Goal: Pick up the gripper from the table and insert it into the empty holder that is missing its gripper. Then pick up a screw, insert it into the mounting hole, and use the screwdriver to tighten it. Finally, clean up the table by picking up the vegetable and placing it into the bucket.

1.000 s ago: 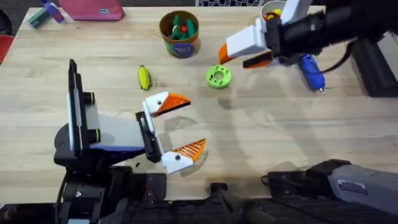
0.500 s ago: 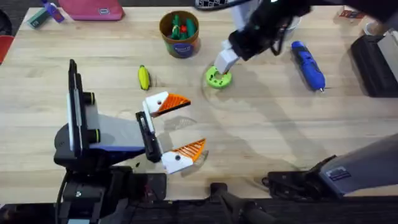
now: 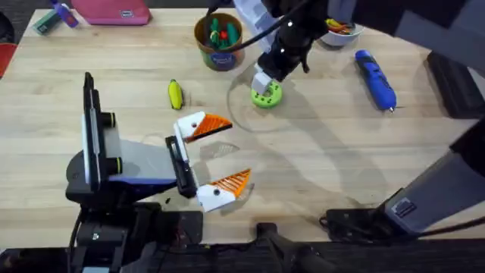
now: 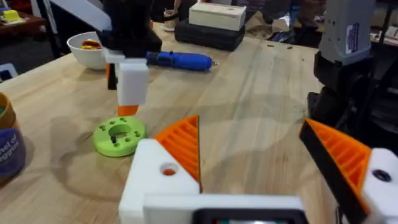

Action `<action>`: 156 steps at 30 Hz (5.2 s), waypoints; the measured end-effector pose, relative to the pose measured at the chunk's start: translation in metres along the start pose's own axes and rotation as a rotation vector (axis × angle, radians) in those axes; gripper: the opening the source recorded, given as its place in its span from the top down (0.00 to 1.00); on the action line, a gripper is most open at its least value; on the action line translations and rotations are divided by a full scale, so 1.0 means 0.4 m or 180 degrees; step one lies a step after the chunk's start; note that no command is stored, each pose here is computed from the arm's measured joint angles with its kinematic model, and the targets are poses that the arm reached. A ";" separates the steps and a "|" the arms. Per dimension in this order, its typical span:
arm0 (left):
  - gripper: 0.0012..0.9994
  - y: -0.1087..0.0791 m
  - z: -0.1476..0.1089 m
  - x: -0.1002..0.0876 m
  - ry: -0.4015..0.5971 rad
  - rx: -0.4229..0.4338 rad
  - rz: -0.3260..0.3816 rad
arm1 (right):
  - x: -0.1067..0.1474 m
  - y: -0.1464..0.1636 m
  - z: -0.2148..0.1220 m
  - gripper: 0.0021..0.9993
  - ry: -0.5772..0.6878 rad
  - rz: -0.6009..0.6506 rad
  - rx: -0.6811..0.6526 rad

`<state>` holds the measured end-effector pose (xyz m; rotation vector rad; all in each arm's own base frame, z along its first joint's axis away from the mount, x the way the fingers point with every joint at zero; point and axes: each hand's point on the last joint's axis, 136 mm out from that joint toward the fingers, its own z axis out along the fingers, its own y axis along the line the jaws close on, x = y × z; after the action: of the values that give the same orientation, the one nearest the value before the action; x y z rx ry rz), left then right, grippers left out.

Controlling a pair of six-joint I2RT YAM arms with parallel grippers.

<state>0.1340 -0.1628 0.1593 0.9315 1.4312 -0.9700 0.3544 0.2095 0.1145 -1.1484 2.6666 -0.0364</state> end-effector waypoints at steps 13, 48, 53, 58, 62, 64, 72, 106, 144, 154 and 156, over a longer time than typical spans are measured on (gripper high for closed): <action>0.01 0.000 0.000 0.000 0.0000 0.0001 0.0000 | -0.029 0.032 0.055 0.51 -0.0004 -0.0216 -0.0024; 0.01 0.000 0.000 0.000 0.0000 0.0000 0.0000 | -0.031 0.069 0.123 0.68 0.0076 -0.0223 -0.0286; 0.01 0.000 0.000 0.000 0.0000 0.0000 0.0000 | -0.030 0.071 0.131 0.73 0.0096 -0.0223 -0.0303; 0.01 0.000 0.000 0.000 0.0000 0.0000 0.0000 | -0.028 0.073 0.134 0.79 0.0111 -0.0221 -0.0312; 0.01 0.000 0.000 0.000 0.0000 0.0000 0.0000 | -0.026 0.075 0.138 0.86 0.0126 -0.0224 -0.0324; 0.01 0.000 0.000 0.000 0.0000 0.0001 0.0000 | -0.027 0.074 0.141 0.91 0.0130 -0.0227 -0.0324; 0.01 0.000 0.000 0.000 0.0000 0.0000 0.0000 | -0.029 0.074 0.140 1.00 0.0124 -0.0232 -0.0322; 0.01 0.000 0.000 0.000 0.0000 0.0001 0.0001 | -0.100 0.056 -0.296 1.00 -0.0345 -0.0297 -0.0234; 0.01 0.000 0.000 0.000 0.0000 0.0001 0.0001 | -0.059 0.477 -0.434 1.00 -0.0718 -0.2034 -0.0627; 0.01 0.000 0.000 0.000 0.0000 0.0001 0.0001 | -0.051 0.492 -0.407 1.00 -0.0647 -0.2113 -0.0712; 0.01 0.000 0.000 0.000 0.0000 0.0001 0.0001 | -0.058 0.495 -0.406 1.00 -0.0682 -0.2126 -0.0713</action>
<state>0.1340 -0.1628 0.1593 0.9320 1.4309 -0.9700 0.1917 0.3515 0.2542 -1.9391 2.0336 0.2588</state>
